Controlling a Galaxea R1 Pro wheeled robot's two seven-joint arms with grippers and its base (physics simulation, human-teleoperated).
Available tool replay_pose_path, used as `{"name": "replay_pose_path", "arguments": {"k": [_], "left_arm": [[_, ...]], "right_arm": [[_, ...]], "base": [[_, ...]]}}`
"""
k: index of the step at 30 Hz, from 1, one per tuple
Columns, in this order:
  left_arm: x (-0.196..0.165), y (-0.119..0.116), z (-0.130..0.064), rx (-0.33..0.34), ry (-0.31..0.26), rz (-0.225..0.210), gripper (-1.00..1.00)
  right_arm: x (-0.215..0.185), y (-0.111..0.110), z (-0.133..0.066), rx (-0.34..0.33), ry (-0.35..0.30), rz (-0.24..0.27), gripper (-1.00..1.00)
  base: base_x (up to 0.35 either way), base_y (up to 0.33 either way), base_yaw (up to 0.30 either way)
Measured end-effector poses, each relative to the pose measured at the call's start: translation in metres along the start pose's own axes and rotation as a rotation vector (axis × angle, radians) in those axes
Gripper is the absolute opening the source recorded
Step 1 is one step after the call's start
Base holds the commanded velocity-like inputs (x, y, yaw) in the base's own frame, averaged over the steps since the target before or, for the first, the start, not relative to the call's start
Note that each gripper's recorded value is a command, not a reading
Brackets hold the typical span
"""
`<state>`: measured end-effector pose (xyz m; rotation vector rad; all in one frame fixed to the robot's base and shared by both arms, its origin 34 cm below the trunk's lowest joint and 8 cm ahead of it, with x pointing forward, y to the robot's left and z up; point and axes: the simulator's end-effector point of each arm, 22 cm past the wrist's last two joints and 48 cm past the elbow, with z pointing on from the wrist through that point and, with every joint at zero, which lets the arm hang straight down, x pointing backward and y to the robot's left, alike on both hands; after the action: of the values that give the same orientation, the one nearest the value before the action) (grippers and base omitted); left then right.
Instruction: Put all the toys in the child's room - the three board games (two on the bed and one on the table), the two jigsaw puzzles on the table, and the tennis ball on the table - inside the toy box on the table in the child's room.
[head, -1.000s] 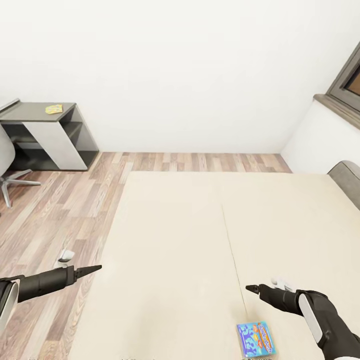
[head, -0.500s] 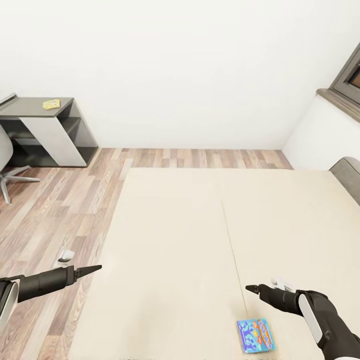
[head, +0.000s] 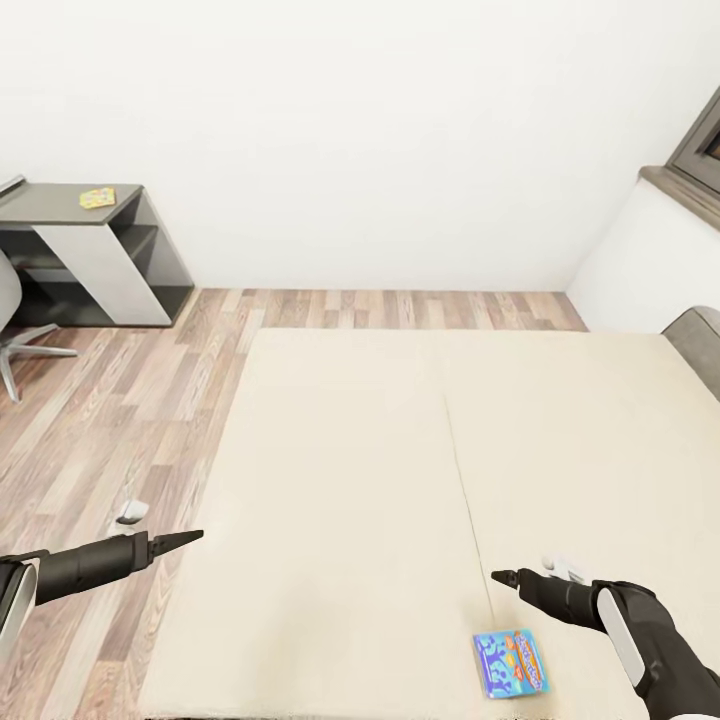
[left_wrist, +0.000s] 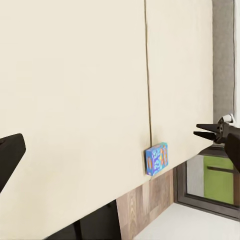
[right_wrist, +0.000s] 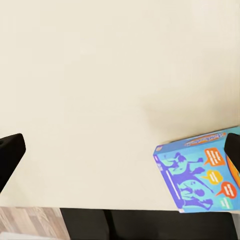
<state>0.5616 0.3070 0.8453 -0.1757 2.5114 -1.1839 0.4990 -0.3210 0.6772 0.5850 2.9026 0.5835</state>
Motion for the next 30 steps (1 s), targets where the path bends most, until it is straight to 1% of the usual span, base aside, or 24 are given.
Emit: {"name": "replay_pose_path", "arguments": {"k": [30], "left_arm": [[0.013, 0.017, 0.01, -0.013, 0.031, -0.034, 1.0]], "right_arm": [[0.016, -0.013, 0.014, 0.019, 0.041, 0.017, 1.0]], "base": [[0.0, 0.0, 0.0]]}}
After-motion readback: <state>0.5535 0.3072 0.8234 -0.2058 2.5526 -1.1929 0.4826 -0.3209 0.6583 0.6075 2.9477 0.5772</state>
